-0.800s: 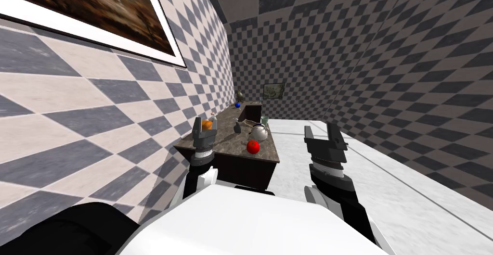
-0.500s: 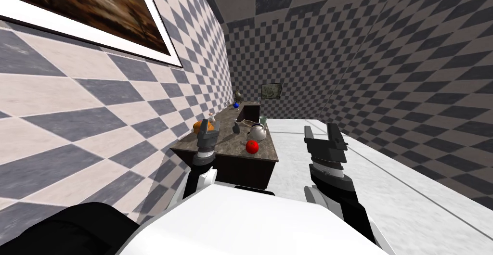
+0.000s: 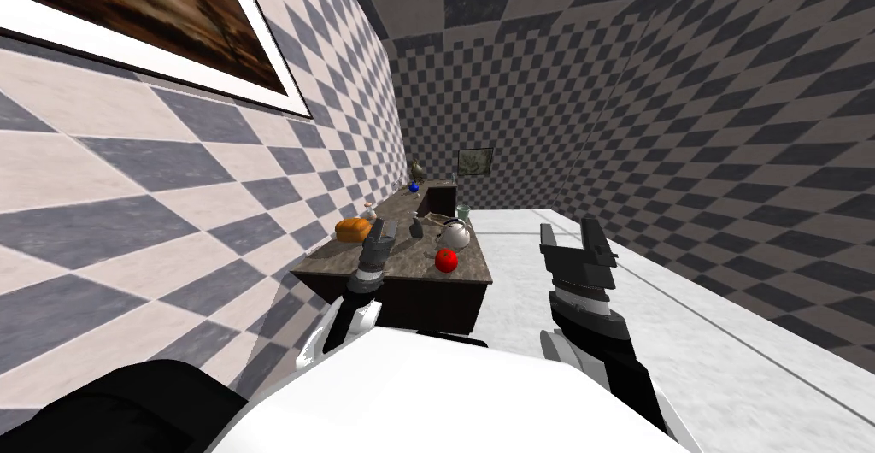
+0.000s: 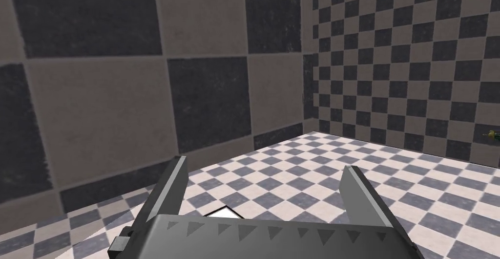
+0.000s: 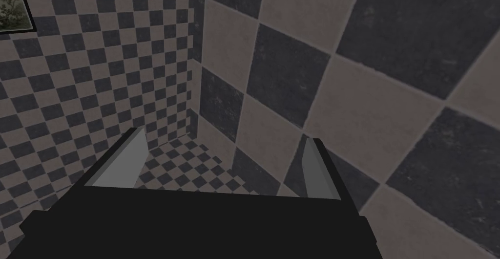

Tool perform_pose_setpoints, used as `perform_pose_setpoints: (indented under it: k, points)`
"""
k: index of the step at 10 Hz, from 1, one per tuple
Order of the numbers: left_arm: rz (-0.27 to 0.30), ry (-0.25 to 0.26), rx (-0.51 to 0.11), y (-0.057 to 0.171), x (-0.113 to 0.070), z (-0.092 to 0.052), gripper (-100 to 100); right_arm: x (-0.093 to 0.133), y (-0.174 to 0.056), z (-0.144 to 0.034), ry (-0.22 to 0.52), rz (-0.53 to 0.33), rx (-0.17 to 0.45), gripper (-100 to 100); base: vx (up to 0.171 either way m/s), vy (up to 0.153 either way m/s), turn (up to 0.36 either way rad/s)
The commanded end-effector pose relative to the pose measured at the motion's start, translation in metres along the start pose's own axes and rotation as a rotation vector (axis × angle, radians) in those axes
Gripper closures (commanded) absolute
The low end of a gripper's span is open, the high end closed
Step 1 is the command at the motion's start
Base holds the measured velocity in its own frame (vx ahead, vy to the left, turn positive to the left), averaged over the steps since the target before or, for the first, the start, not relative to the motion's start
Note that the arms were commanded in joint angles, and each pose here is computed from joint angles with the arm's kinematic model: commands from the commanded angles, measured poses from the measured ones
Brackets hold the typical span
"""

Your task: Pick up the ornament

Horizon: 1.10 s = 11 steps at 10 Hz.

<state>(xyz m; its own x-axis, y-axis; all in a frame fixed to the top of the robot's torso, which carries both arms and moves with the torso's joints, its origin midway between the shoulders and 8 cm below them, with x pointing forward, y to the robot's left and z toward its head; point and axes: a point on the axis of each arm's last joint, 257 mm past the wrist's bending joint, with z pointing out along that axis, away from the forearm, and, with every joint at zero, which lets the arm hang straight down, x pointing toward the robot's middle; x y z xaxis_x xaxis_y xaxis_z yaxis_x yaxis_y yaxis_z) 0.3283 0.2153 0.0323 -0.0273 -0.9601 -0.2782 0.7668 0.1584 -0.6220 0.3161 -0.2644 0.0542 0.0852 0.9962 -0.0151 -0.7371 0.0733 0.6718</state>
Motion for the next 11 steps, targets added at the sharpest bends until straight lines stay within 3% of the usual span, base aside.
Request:
perform_pose_setpoints:
  k: [1, 6, 7, 8, 11]
  points:
    - [0.013, 0.059, -0.02, 0.014, 0.009, -0.007, -100, 0.0, 0.0, 0.0, 0.0, 0.0, 0.0, 0, -0.008, 0.029, -0.16]
    - [0.042, 0.182, -0.057, 0.04, 0.025, -0.021, -100, 0.0, 0.0, 0.0, 0.0, 0.0, 0.0, 0, -0.013, 0.022, -0.118]
    - [0.053, 0.231, -0.076, 0.053, 0.031, -0.028, -100, 0.0, 0.0, 0.0, 0.0, 0.0, 0.0, 0, -0.014, 0.009, -0.17]
    - [0.055, 0.24, -0.076, 0.053, 0.031, -0.029, -100, 0.0, 0.0, 0.0, 0.0, 0.0, 0.0, 0, -0.013, 0.009, -0.114]
    - [0.08, 0.345, -0.105, 0.078, 0.042, -0.043, -100, 0.0, 0.0, 0.0, 0.0, 0.0, 0.0, 0, -0.016, 0.004, -0.162]
